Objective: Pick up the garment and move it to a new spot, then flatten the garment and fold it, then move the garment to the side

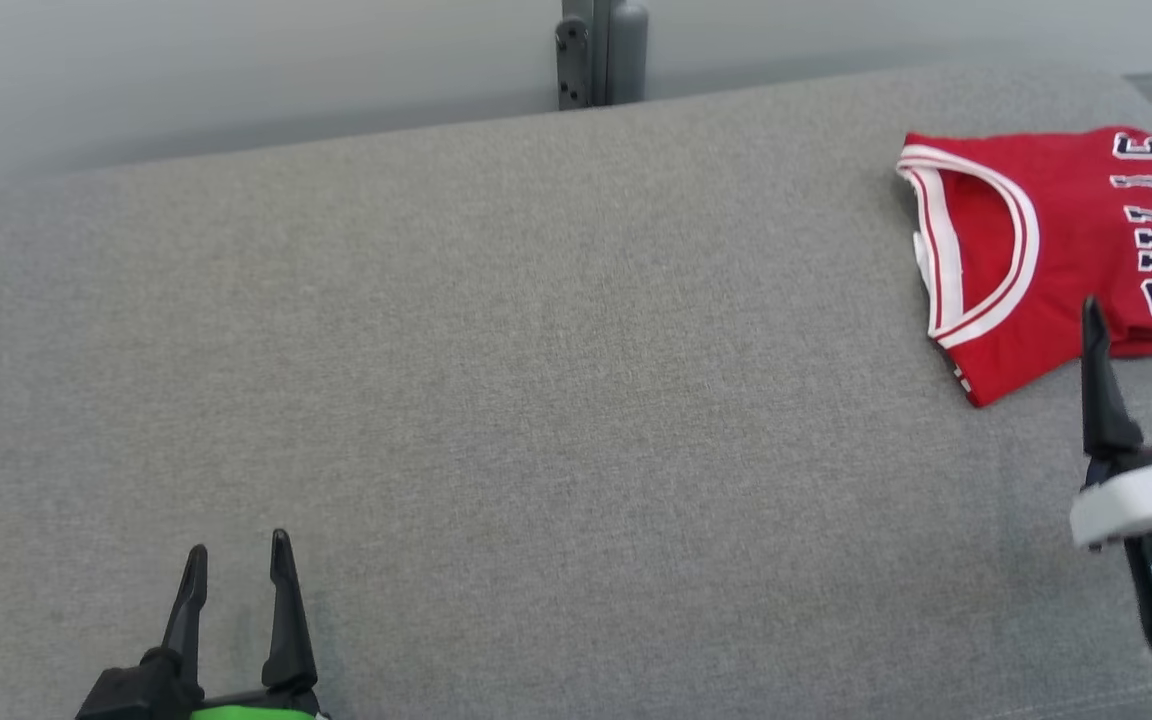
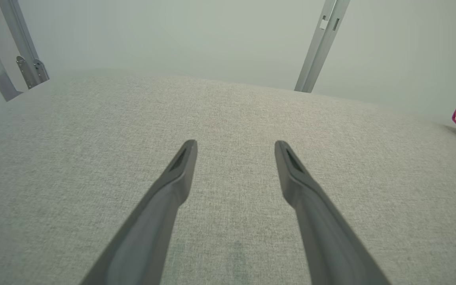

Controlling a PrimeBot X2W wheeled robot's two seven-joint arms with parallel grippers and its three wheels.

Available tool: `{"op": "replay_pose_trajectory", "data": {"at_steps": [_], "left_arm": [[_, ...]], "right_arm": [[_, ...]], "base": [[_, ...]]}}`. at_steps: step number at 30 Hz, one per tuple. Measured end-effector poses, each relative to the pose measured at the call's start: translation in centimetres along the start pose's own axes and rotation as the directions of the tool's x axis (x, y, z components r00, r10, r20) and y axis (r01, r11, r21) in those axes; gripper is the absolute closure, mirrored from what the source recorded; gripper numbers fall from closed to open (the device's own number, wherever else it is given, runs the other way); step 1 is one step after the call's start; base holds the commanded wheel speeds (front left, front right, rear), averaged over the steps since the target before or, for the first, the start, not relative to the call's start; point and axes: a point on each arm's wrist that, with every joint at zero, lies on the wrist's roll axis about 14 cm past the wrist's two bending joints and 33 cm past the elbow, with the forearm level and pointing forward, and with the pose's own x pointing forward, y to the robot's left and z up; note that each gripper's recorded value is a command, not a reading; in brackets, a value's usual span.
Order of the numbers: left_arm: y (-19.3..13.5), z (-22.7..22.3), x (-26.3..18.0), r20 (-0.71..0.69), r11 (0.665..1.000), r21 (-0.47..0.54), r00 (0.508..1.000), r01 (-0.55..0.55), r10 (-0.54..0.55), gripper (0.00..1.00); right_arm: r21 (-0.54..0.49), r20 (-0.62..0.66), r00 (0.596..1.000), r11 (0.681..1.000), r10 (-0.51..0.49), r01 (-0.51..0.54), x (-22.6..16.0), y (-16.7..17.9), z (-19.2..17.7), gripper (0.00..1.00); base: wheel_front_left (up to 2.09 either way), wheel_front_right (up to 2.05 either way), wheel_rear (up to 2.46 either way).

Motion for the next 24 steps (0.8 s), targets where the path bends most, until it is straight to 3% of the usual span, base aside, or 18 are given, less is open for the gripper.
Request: {"op": "replay_pose_trajectory", "data": {"at_steps": [4,11,21,22,24], "left_arm": [[0.9,1.5,-2.1,0.047,1.000,0.003,0.999,-0.019,0.019,0.00],[3.5,2.7,-4.7,0.097,0.996,0.016,0.992,-0.084,0.082,0.00],[6.1,2.9,-6.3,0.113,0.988,0.008,0.982,-0.155,0.154,0.00],[5.8,2.7,-6.3,0.105,0.990,0.005,0.985,-0.140,0.138,1.00],[5.7,1.9,-6.4,0.080,0.990,0.000,0.987,-0.142,0.142,1.00]], "right_arm": [[0.032,-0.007,1.000,0.999,-0.010,0.010,-3.5,1.8,-0.4,0.00],[0.075,-0.043,0.997,0.996,0.057,-0.054,-7.9,6.6,-1.6,0.00],[0.099,-0.066,0.991,0.989,0.115,-0.108,-9.6,9.4,-2.2,0.00],[0.100,-0.066,0.991,0.989,0.115,-0.108,-9.5,9.4,-2.3,1.00],[0.107,-0.085,0.990,0.989,0.115,-0.106,-9.7,9.5,-2.8,1.00]], "base": [[0.00,0.00,0.00],[0.00,0.00,0.00],[0.00,0.00,0.00],[0.00,0.00,0.00],[0.00,0.00,0.00]]}}
